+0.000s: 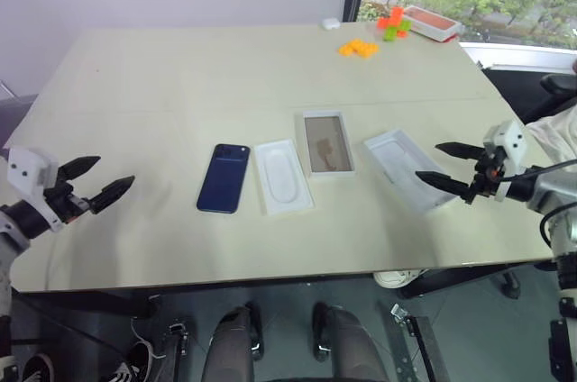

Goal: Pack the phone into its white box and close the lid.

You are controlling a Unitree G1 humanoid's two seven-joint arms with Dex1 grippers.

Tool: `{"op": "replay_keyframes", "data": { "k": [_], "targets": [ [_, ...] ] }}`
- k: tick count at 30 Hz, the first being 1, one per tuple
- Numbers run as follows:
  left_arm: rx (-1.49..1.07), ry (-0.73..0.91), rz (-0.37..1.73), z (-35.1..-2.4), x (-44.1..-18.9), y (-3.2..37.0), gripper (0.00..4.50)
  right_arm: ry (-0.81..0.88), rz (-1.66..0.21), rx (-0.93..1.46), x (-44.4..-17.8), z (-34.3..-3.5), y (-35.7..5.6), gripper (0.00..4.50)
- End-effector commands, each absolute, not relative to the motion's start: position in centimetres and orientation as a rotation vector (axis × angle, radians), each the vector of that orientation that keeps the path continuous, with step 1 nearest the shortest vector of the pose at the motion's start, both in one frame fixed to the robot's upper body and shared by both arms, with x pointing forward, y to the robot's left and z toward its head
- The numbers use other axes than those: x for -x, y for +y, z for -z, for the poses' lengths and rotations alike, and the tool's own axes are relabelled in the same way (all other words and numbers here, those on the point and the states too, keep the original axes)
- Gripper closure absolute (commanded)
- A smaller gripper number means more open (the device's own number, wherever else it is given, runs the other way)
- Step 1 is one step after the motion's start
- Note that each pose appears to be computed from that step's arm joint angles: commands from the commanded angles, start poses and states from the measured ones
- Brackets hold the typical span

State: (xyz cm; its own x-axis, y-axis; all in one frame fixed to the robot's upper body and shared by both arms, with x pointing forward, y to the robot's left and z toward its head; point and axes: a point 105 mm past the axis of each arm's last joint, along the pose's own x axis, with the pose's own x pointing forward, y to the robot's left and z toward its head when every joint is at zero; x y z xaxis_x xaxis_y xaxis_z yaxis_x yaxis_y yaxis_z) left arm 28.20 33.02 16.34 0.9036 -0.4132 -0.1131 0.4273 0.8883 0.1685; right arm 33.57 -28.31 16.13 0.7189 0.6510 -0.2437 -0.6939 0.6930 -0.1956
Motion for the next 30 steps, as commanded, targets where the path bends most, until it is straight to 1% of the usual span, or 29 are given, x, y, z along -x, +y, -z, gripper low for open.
{"op": "replay_keyframes", "data": {
  "k": [1, 5, 7, 9, 13, 15, 17, 20, 22, 24, 26, 27, 30],
  "targets": [
    [-0.222, 0.039, 0.412, -17.6, -27.8, 33.5, 0.03, 0.123, -0.744, 0.318, -33.8, -17.4, -28.7, 0.01],
    [-0.193, 0.058, 0.404, -17.5, -28.4, 33.3, 0.03, 0.105, -0.765, 0.323, -34.1, -17.7, -28.0, 0.01],
    [-0.165, 0.056, 0.423, -17.9, -28.9, 32.5, 0.03, 0.129, -0.807, 0.224, -34.1, -17.8, -27.2, 0.01],
    [-0.142, 0.049, 0.437, -18.3, -29.2, 31.8, 0.03, 0.149, -0.799, 0.184, -34.4, -17.8, -27.0, 0.01],
    [-0.102, 0.081, 0.492, -18.5, -29.6, 29.7, 0.03, 0.122, -0.817, 0.322, -34.8, -17.9, -25.6, 0.01],
    [-0.099, 0.136, 0.537, -18.4, -29.9, 27.6, 0.03, 0.081, -0.85, 0.366, -35.2, -18.6, -23.6, 0.01],
    [-0.047, 0.143, 0.582, -18.9, -30.2, 25.8, 0.03, 0.049, -0.905, 0.377, -35.1, -19.3, -21.8, 0.01],
    [0.036, 0.153, 0.646, -19.6, -31.2, 23.5, 0.03, 0.012, -0.971, 0.396, -34.8, -20.0, -19.9, 0.01],
    [0.071, 0.227, 0.681, -19.2, -31.9, 21.8, 0.03, 0.0, -1.009, 0.414, -34.7, -20.2, -19.0, 0.01],
    [0.136, 0.237, 0.725, -19.4, -32.7, 19.6, 0.03, 0.011, -1.07, 0.379, -34.4, -20.2, -18.2, 0.01],
    [0.172, 0.31, 0.716, -18.5, -33.6, 18.1, 0.03, 0.005, -1.084, 0.389, -34.4, -20.0, -17.7, 0.01],
    [0.143, 0.328, 0.711, -17.9, -34.1, 17.2, 0.03, 0.001, -1.083, 0.389, -34.5, -20.0, -17.5, 0.01],
    [0.208, 0.41, 0.741, -16.8, -34.4, 14.8, 0.03, 0.003, -1.087, 0.381, -34.5, -19.6, -17.2, 0.01]
  ]
}}
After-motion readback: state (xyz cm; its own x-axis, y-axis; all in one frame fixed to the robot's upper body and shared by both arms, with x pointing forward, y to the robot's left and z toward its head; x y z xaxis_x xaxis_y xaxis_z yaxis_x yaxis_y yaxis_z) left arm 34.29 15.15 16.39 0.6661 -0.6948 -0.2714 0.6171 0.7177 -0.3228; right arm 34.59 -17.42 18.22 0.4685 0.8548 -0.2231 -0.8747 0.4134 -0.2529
